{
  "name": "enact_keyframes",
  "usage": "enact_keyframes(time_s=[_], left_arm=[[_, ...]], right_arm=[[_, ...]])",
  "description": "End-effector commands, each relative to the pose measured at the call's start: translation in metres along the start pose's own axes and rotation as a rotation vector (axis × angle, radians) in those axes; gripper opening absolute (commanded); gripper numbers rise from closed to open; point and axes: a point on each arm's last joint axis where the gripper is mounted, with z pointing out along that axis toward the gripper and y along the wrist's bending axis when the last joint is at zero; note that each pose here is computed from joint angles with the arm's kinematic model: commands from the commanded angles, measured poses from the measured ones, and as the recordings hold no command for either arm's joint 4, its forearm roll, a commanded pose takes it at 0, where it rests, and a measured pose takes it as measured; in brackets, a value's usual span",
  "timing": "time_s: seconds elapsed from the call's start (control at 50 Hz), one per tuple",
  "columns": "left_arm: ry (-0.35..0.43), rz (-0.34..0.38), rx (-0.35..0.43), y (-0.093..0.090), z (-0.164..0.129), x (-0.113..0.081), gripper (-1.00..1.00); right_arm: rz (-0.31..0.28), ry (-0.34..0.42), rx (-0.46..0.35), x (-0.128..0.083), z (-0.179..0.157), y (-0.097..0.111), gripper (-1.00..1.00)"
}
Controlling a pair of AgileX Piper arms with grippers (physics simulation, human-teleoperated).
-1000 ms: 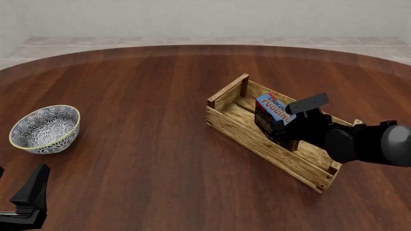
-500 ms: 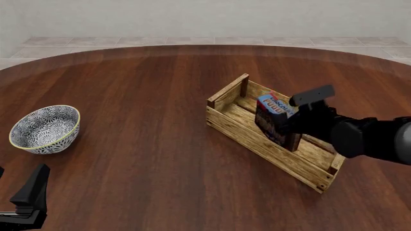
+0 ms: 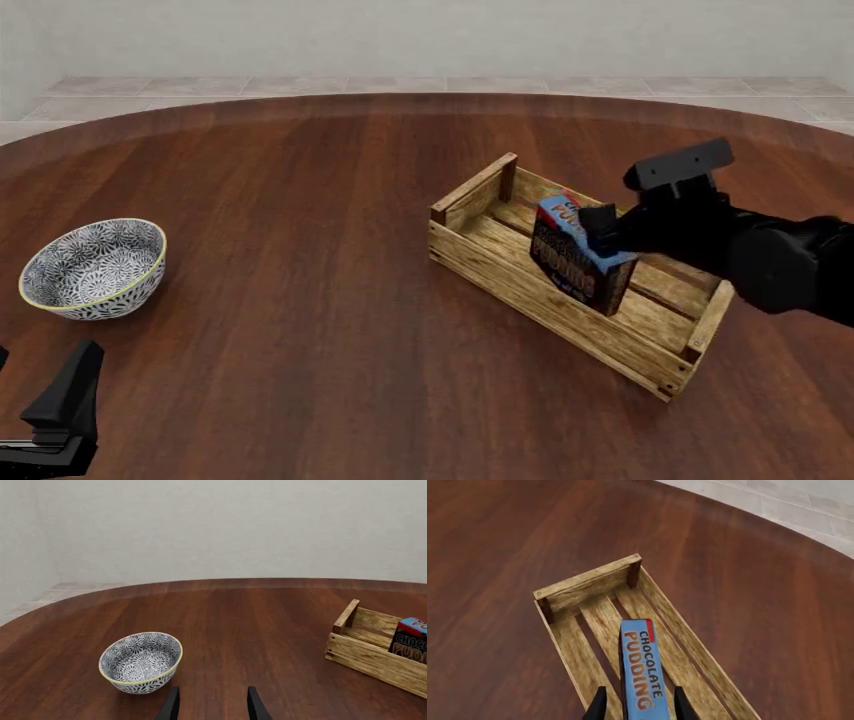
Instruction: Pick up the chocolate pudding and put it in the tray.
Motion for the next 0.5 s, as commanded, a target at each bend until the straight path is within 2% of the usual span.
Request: enact_keyframes(time_s=[0.02, 0.2, 0.5], left_arm=[[0.000, 0.000, 0.000, 0.000, 0.000, 0.000, 1.00], [0.000, 0.000, 0.000, 0.000, 0.000, 0.000, 1.00], [0.000, 0.000, 0.000, 0.000, 0.000, 0.000, 1.00]], right_arm=[[0.005, -0.046, 0.012, -0.018, -0.029, -0.004, 1.00], [-0.008, -0.093, 0.000, -0.035, -0.061, -0.002, 1.00], [-0.022, -0.161, -0.014, -0.052, -0.109, 0.001, 1.00]])
